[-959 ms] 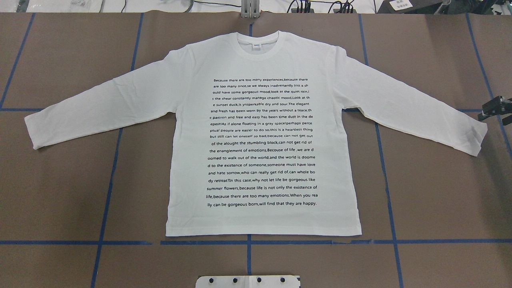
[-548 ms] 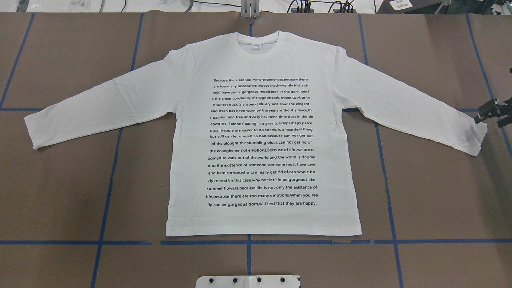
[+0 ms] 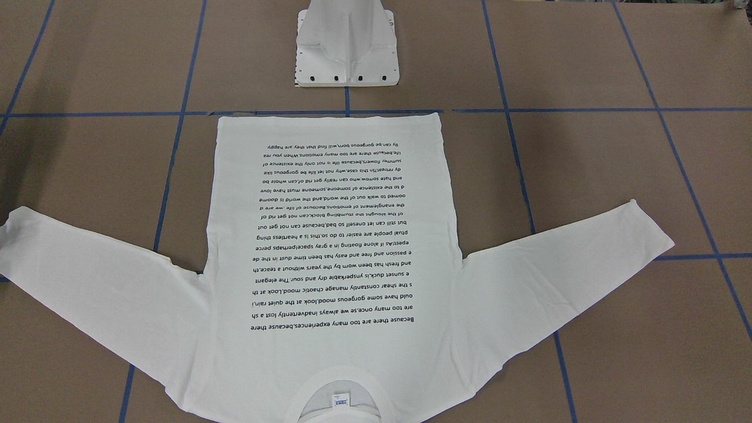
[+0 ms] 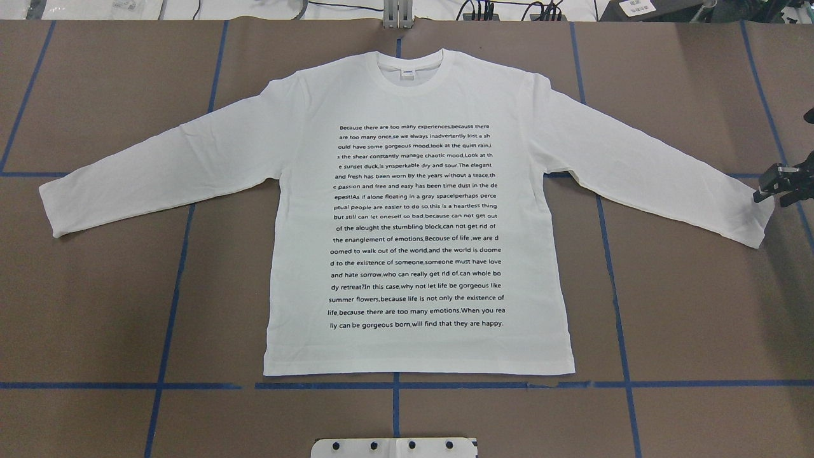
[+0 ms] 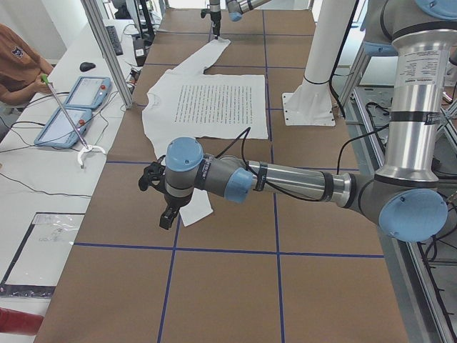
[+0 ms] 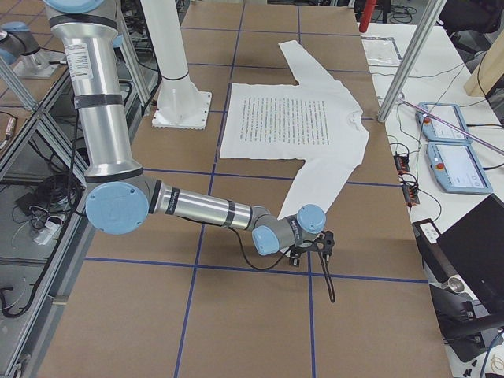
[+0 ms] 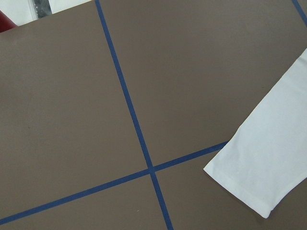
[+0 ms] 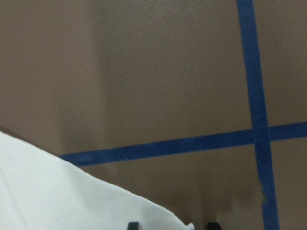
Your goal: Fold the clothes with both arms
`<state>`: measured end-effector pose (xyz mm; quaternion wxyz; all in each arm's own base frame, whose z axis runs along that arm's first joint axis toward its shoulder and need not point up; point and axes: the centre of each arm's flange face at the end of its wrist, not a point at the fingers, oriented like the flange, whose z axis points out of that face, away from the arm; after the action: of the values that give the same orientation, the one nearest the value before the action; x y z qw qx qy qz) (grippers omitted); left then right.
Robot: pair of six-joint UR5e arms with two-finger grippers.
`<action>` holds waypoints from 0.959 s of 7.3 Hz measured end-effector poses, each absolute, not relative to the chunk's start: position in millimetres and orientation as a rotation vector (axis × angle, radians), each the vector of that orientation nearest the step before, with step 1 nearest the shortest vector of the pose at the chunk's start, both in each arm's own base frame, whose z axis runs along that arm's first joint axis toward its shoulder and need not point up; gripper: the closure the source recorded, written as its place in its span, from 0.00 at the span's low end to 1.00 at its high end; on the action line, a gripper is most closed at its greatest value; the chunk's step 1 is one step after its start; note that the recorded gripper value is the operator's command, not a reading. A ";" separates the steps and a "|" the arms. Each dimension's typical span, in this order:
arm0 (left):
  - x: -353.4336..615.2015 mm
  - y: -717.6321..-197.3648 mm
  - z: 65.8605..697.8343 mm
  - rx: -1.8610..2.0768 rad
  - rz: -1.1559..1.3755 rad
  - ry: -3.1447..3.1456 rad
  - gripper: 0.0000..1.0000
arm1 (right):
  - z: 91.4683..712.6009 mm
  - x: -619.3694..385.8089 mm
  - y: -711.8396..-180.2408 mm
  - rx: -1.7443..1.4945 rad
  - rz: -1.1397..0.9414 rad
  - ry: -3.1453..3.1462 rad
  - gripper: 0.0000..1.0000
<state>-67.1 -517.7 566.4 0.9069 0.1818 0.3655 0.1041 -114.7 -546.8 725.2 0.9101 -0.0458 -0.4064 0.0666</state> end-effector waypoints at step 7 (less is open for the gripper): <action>-64.2 -515.2 549.6 0.397 0.225 0.793 0.00 | 687.4 -120.1 -558.6 -0.068 0.120 -0.902 1.00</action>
<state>-64.2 -515.2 549.6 0.8972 0.1916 0.3829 0.1086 -120.1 -558.6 687.4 0.8977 -0.0328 -0.4356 0.0578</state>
